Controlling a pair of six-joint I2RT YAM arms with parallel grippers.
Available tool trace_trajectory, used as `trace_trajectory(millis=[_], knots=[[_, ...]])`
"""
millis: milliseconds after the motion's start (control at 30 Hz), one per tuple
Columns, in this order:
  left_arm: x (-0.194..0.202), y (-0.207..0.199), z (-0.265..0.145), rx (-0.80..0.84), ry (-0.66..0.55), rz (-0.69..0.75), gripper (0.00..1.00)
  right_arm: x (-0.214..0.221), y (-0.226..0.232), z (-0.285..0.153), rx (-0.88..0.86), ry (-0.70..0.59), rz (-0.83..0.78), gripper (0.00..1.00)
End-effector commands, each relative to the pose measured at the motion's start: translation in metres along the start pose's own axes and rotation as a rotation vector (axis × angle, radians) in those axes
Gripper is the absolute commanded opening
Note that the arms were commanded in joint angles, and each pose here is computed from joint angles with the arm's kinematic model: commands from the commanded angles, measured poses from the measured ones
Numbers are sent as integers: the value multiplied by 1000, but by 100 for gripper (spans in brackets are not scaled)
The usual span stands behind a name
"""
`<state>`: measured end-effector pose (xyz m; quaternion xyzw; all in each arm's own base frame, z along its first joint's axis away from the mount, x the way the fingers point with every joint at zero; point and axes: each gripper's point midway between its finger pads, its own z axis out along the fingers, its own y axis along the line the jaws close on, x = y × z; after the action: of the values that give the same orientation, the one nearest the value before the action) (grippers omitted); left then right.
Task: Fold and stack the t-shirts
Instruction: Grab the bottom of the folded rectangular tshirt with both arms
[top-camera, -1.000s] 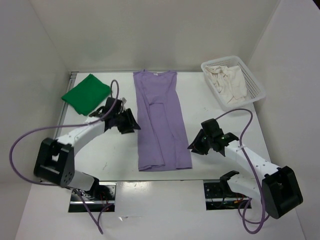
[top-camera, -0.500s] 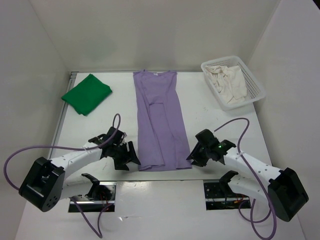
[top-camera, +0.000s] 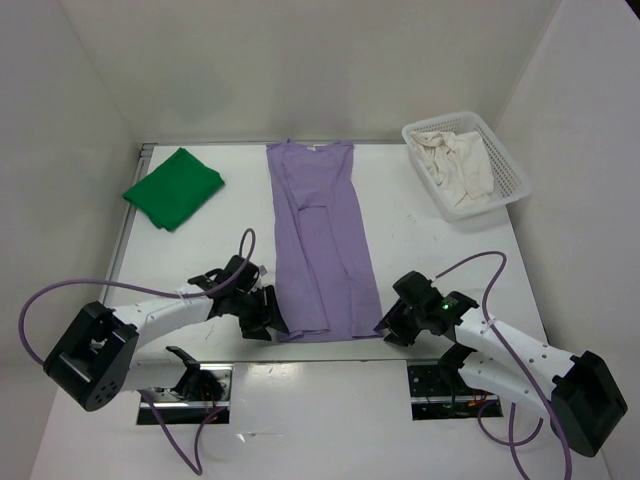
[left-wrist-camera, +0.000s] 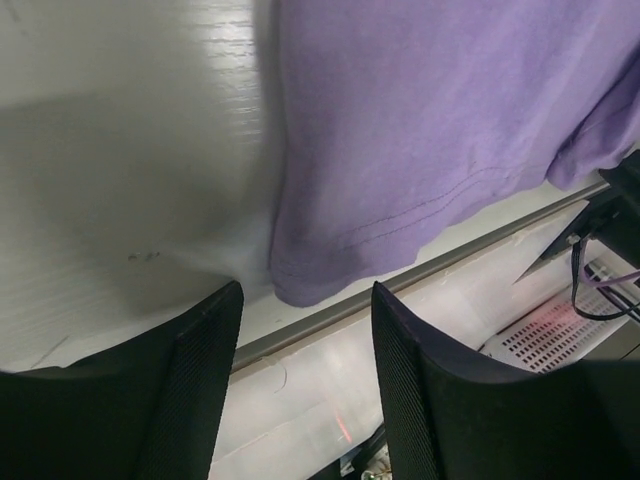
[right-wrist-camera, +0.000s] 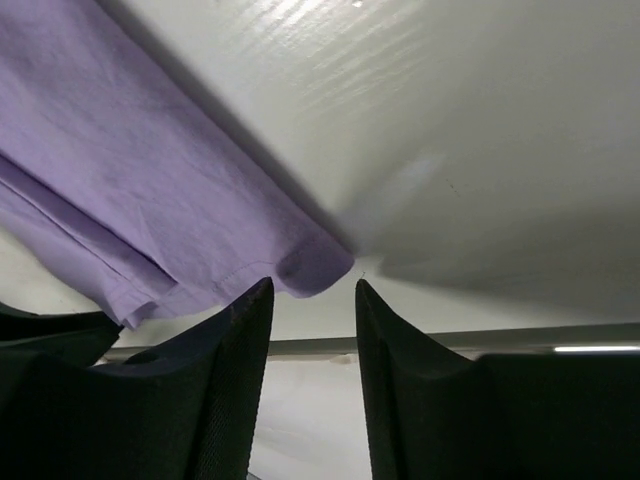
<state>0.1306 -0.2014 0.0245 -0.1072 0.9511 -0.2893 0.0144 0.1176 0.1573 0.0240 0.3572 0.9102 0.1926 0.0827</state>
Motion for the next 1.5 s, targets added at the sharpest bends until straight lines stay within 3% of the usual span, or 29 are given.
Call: trace_trajectory(millis=[0,133,200,333,433,567,667,833,900,1100,1300,1400,1467], knots=[[0,-5,5,21,-3,21,61,0,0,-7,22,-17,49,46],[4,-9,10,48,-9,27,48,0,1,-3,13,-18,78,47],[4,-9,10,48,-9,27,34,-4,3,-5,-6,-39,77,47],[3,-9,9,35,-12,23,17,-8,6,-6,-16,-60,123,47],[1,-13,6,44,-19,39,17,-8,5,-4,-33,-61,123,47],[2,-12,3,49,-35,45,34,-10,9,-17,-70,-73,101,47],[2,-11,-2,49,-57,40,54,-14,13,-23,-81,-98,102,47],[5,-9,-3,48,-56,20,56,-10,6,-13,-63,-76,130,47],[7,-7,-4,49,-57,11,51,-10,4,-11,-75,-76,144,47],[2,-5,-6,29,-83,0,20,-5,23,4,-79,-73,117,47],[9,8,-11,11,-57,-4,13,38,79,9,-129,-26,-13,48],[7,8,-16,-2,-84,-31,8,34,79,12,-33,-89,-99,48],[9,13,-20,-24,-89,-60,0,28,80,-4,-100,-108,-67,49]])
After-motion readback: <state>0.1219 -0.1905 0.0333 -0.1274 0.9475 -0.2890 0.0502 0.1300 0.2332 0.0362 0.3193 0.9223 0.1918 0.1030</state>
